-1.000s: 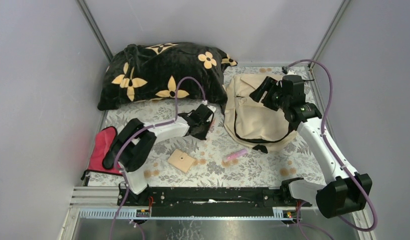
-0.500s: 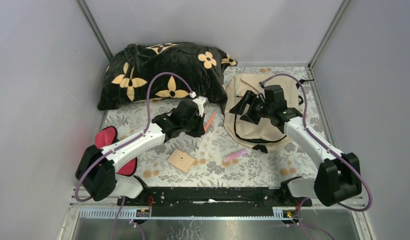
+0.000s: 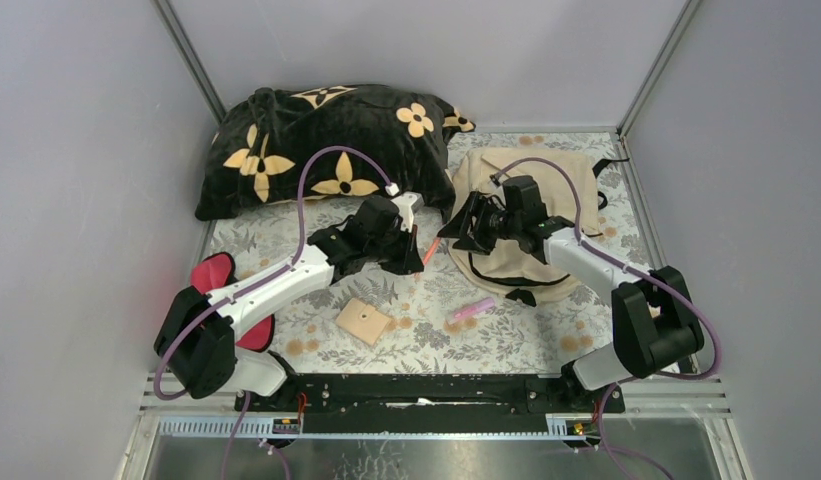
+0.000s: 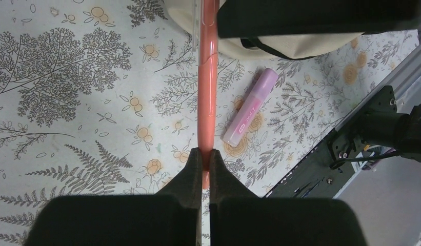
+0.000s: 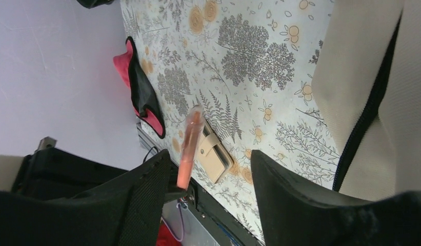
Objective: Pack the student bag
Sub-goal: Pick up the stationery from the center of the board.
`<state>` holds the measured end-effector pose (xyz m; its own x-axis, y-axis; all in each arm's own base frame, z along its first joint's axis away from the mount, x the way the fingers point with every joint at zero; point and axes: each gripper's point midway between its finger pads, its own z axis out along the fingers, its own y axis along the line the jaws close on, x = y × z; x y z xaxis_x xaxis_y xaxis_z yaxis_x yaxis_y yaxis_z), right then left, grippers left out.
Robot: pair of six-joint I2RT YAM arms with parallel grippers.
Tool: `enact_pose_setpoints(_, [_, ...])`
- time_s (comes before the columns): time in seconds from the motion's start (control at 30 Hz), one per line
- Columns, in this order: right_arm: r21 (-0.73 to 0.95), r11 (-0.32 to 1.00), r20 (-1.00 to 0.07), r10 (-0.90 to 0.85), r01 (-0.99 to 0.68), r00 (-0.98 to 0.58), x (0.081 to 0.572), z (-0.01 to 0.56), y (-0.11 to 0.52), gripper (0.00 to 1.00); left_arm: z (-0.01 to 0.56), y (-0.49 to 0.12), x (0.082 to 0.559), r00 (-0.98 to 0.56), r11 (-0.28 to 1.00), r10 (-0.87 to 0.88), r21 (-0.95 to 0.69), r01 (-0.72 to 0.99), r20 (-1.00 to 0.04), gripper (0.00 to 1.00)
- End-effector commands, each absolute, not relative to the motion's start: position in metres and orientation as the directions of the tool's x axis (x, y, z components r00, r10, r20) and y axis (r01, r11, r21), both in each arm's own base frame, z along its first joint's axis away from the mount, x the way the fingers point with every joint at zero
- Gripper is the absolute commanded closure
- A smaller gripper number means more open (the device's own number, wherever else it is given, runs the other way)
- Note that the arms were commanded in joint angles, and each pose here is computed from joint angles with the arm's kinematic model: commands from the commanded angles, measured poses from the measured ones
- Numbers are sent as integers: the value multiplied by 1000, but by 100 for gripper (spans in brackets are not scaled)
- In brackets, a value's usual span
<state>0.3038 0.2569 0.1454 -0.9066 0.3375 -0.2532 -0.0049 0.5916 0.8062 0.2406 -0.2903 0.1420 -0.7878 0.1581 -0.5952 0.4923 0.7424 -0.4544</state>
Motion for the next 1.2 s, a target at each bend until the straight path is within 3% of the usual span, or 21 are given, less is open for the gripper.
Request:
enact_pose_setpoints(0.0, [837,543,-277,312,-68,-909,310,163,277,38,170,-303,250,-746,699,111,-481,529,-657,100])
enact_pose_setpoints(0.13, [838,539,-290,313,-82,-904,313,167,279,47,168,-303,250,-752,705,112,-481,521,-650,100])
enact_pose_setpoints(0.4, [871,486,-246,314,-67,-917,315,168,289,56,170,-303,251,-737,699,120,-471,539,-665,100])
enact_pose_setpoints(0.43, [878,473,-239,316,-65,-918,315,169,290,61,171,-303,251,-735,697,120,-471,541,-667,100])
enact_pose_setpoints(0.5, [896,436,-238,298,-90,-924,313,177,295,94,174,-305,249,-731,681,126,-477,555,-671,100])
enact_pose_setpoints(0.53, [893,439,-246,295,-98,-923,314,180,292,100,177,-307,246,-727,660,137,-485,574,-673,100])
enact_pose_setpoints(0.57, [889,445,-265,306,-109,-914,318,186,285,100,180,-309,242,-718,639,150,-488,595,-679,94])
enact_pose_setpoints(0.67, [854,507,-346,390,-115,-853,334,202,243,100,194,-308,247,-683,633,154,-460,623,-714,34])
enact_pose_setpoints(0.7, [832,544,-381,422,-106,-823,340,207,224,100,200,-307,252,-666,641,147,-443,627,-731,25])
enact_pose_setpoints(0.73, [807,586,-403,455,-73,-794,344,210,201,100,206,-307,258,-649,646,136,-429,631,-749,23])
enact_pose_setpoints(0.97, [634,760,-603,603,146,-523,347,251,79,100,250,-355,329,-636,611,15,-497,617,-772,33])
enact_pose_setpoints(1.17, [571,775,-696,632,273,-340,333,282,35,100,252,-412,411,-620,630,-71,-517,579,-781,39])
